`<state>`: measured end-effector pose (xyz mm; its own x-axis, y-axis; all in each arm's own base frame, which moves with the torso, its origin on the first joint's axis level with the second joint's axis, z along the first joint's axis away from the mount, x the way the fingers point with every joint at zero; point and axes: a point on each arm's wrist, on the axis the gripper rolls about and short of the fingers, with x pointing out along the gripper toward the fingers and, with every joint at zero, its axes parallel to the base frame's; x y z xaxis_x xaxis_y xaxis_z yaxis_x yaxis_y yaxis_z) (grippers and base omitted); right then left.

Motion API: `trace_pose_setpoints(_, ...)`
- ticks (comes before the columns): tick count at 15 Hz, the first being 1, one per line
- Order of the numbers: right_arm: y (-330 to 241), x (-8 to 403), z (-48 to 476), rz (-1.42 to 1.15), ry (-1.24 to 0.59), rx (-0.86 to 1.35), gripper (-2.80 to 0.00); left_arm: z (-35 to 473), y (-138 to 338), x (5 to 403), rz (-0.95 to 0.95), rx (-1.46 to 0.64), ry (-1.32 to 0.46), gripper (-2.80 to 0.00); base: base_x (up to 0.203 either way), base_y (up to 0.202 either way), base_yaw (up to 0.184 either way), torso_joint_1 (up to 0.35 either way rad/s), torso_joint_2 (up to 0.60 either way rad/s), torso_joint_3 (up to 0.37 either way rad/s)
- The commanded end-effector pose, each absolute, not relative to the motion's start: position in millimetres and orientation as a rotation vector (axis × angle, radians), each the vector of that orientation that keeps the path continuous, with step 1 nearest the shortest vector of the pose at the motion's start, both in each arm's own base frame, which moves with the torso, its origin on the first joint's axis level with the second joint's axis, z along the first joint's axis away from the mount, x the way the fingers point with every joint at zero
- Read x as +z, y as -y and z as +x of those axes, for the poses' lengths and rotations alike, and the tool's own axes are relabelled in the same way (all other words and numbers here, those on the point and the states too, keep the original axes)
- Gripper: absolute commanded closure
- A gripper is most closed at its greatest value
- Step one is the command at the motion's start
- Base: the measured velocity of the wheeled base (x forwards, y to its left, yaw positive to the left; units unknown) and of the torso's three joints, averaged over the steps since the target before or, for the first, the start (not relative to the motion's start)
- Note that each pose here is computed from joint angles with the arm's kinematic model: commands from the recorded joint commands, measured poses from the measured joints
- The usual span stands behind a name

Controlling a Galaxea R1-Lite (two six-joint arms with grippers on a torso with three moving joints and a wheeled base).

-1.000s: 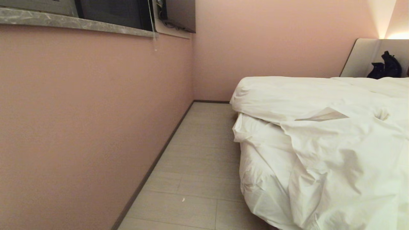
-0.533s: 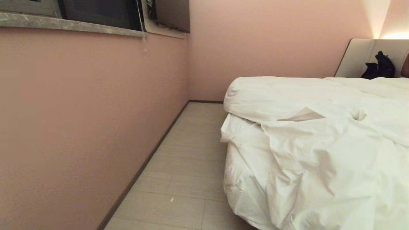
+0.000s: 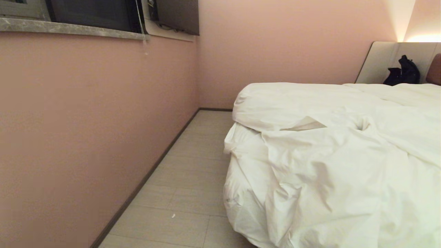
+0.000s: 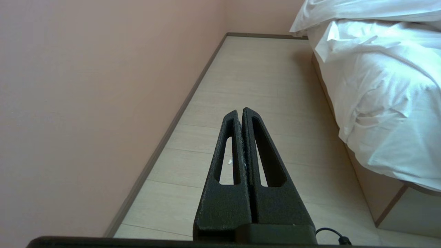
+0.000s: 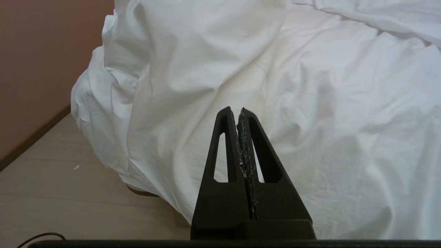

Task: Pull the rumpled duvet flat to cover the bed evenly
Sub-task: Hold the folded corner of the quilt

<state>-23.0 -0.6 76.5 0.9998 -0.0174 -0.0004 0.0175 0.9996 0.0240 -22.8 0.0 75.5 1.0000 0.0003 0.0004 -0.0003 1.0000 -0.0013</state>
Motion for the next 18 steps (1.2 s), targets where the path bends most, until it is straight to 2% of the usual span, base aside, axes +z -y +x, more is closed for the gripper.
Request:
trace_pose_setpoints(1, 0.6, 76.5, -23.0, 0.025, 0.0, -0.018, 0.0, -22.8, 0.0, 75.5, -0.002, 0.0, 0.0, 0.0, 0.0, 0.0, 0.0, 0.0, 0.0, 0.0)
trace_pose_setpoints(15, 0.6, 76.4, -23.0, 0.025, -0.002, -0.018, 0.0, -22.8, 0.0, 75.5, -0.002, 0.0, 0.0, 0.0, 0.0, 0.0, 0.0, 0.0, 0.0, 0.0)
trace_pose_setpoints(18, 0.6, 76.5, -22.9, 0.025, -0.001, -0.017, 0.0, -22.8, 0.0, 75.5, -0.002, 0.0, 0.0, 0.0, 0.003, -0.128, 0.0, 0.008, 0.0, 0.002)
